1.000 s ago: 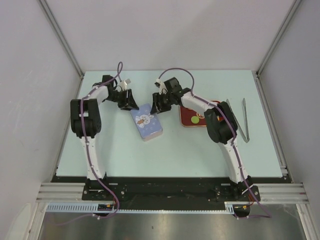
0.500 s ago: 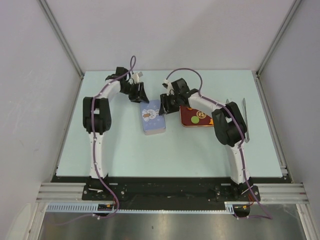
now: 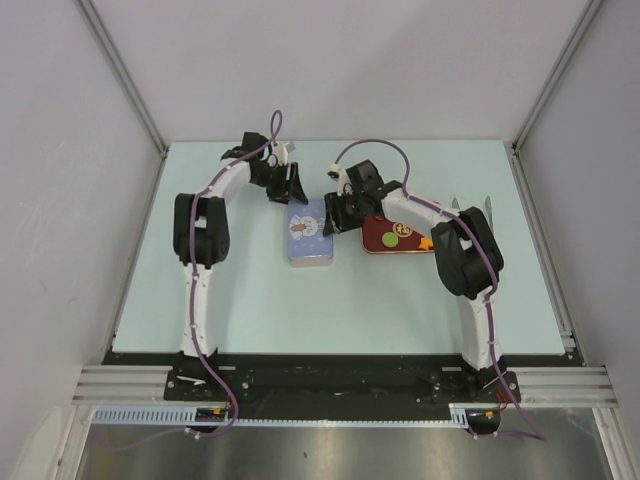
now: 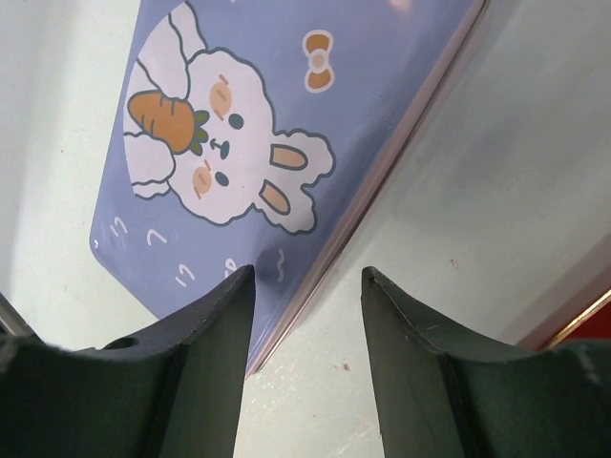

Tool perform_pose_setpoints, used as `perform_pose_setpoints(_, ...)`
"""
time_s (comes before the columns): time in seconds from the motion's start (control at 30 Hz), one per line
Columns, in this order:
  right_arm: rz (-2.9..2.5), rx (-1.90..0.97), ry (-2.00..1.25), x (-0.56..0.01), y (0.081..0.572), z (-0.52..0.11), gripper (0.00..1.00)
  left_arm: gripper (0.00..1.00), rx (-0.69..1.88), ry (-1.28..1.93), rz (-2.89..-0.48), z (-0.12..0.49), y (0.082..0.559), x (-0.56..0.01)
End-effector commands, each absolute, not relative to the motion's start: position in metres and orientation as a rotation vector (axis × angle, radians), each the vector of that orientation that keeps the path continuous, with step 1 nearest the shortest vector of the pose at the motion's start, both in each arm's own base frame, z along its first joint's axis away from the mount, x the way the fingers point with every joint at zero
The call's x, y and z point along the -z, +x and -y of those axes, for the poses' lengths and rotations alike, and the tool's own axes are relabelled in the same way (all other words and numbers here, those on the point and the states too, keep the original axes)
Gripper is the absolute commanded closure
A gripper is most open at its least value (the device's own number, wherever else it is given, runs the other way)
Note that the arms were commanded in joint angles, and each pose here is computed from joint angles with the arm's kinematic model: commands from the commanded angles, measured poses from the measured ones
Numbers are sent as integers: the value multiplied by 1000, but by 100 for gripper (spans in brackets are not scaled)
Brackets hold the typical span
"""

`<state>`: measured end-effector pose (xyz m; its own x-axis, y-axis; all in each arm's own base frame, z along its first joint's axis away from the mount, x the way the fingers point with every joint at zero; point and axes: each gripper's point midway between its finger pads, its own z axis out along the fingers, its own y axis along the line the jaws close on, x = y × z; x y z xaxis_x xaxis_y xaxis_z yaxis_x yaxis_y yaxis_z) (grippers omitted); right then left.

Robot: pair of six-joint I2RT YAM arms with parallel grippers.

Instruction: Pack the cookies

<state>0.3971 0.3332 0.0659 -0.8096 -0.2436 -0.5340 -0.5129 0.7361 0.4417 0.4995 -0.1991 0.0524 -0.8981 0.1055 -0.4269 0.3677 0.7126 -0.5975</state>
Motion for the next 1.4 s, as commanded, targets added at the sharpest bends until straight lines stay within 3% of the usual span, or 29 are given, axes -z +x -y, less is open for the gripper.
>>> perform_pose_setpoints(0.0,-2389,-847,-621,-106,394,-337,48,38,980,380,-2549,210,504,-53)
perform_pose_setpoints(0.43,-2256,-912,-658,-162,387,-341,47,32,935,406,-2450,207,496,-105)
perform_pose_setpoints(0.77,-2103,-615,-684,-208,407,-305,43,23,780,440,-2283,190,497,-177)
perform_pose_setpoints(0.83,-2069,-510,-672,-212,415,-292,32,23,748,443,-2249,185,495,-191)
perform_pose_setpoints(0.87,-2032,-476,-658,-226,415,-285,20,22,722,435,-2233,181,498,-196)
perform_pose_setpoints(0.97,-1973,-322,-595,-239,425,-258,18,22,645,407,-2186,168,496,-213)
perform_pose_setpoints(1.07,-1900,-168,-470,-265,436,-219,4,21,542,391,-2115,152,488,-234)
perform_pose_setpoints(1.2,-1871,-55,-341,-288,445,-170,2,14,356,308,-2047,121,471,-239)
perform_pose_setpoints(1.37,-1867,-58,-153,-308,446,-110,0,5,193,183,-1878,88,448,-289)
